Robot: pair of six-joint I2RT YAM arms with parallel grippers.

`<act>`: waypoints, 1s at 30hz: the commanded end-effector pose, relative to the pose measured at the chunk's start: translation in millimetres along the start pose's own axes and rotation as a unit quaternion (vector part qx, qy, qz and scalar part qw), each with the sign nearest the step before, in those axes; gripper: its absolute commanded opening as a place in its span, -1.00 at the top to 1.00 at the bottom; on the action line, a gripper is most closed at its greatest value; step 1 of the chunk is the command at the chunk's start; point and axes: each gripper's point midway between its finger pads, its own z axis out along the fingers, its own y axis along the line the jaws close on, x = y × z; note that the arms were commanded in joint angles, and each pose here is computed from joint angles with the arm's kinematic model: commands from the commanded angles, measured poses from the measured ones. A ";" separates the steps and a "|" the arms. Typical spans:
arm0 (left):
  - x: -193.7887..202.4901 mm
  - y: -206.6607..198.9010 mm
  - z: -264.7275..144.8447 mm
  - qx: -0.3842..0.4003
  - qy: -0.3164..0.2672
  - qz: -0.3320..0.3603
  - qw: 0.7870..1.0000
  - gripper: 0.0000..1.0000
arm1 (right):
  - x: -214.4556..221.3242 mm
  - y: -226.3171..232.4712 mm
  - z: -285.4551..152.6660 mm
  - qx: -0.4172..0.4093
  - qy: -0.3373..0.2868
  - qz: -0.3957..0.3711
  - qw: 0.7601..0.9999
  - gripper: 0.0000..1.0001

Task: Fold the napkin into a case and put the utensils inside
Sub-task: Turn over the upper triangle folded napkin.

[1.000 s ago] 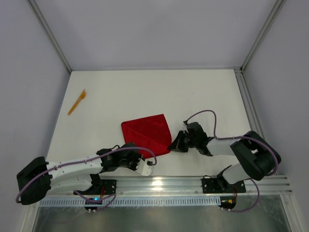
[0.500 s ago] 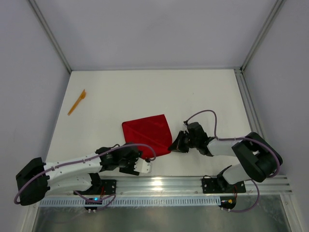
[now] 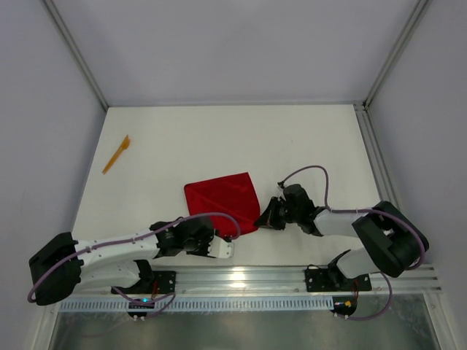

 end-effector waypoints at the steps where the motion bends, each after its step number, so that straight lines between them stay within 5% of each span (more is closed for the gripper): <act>1: 12.7 -18.1 5.8 0.031 0.012 0.001 0.999 0.19 | -4.6 4.2 -3.4 -0.007 -0.014 -0.011 1.000 0.94; 4: 13.9 -18.2 5.5 0.031 0.015 0.003 0.999 0.42 | -5.6 7.9 -3.9 -0.011 -0.013 -0.016 1.000 0.94; 8: 10.8 -9.5 4.3 0.010 0.010 0.010 1.000 1.00 | -7.6 12.5 -6.6 -0.013 -0.011 -0.022 1.000 0.94; 30: -40.2 56.0 -73.5 -0.033 -0.020 -0.013 0.999 1.00 | -30.8 73.2 -53.2 -0.029 -0.025 -0.127 0.991 0.94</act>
